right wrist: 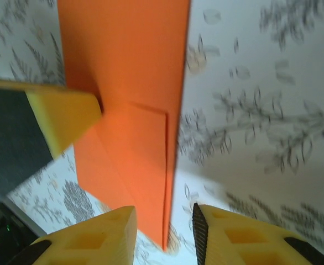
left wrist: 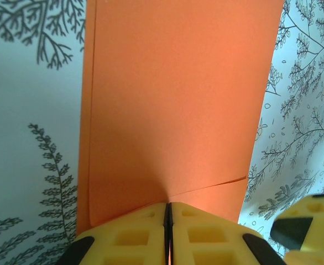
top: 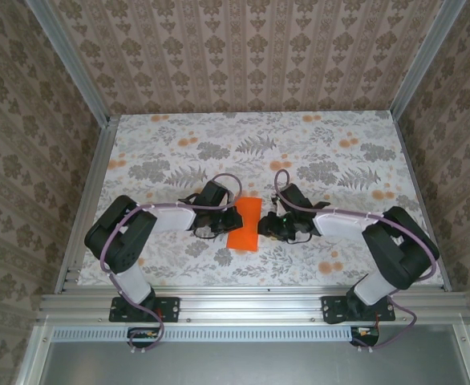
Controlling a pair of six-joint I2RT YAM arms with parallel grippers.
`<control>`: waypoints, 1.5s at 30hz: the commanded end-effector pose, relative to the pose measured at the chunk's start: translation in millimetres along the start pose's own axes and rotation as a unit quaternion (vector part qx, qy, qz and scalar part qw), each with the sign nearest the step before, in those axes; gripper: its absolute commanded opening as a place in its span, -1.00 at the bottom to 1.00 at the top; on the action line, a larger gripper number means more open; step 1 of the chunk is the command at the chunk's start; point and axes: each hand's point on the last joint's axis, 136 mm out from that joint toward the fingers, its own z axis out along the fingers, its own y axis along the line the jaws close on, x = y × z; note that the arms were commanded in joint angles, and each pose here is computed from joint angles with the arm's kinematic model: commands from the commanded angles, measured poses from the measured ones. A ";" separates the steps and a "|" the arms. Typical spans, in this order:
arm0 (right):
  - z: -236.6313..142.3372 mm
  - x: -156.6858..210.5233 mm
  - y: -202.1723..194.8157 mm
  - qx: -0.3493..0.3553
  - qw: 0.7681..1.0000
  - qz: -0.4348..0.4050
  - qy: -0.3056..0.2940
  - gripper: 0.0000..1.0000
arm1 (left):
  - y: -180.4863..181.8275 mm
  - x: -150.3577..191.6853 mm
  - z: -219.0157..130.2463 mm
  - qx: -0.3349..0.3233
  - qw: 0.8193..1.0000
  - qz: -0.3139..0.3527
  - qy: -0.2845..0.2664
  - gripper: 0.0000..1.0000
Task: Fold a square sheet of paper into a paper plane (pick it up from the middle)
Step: Fold the triangle a second time at the center of the table, then turn over the paper at the center of the table.
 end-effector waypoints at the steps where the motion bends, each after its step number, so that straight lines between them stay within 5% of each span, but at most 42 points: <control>1: 8.3 -11.8 2.0 0.004 1.000 0.009 -0.004 -0.26 | 24.1 12.4 0.1 -0.053 0.998 -0.008 0.014 -0.78; 31: 27.2 -13.4 20.3 -0.062 0.998 0.018 0.011 -0.37 | 17.9 13.3 -1.8 -0.047 0.999 -0.008 0.015 -0.78; 45: 13.7 -9.4 22.0 -0.079 0.997 0.009 -0.008 -0.88 | -10.3 1.0 -23.1 -0.008 1.000 -0.003 -0.016 -0.67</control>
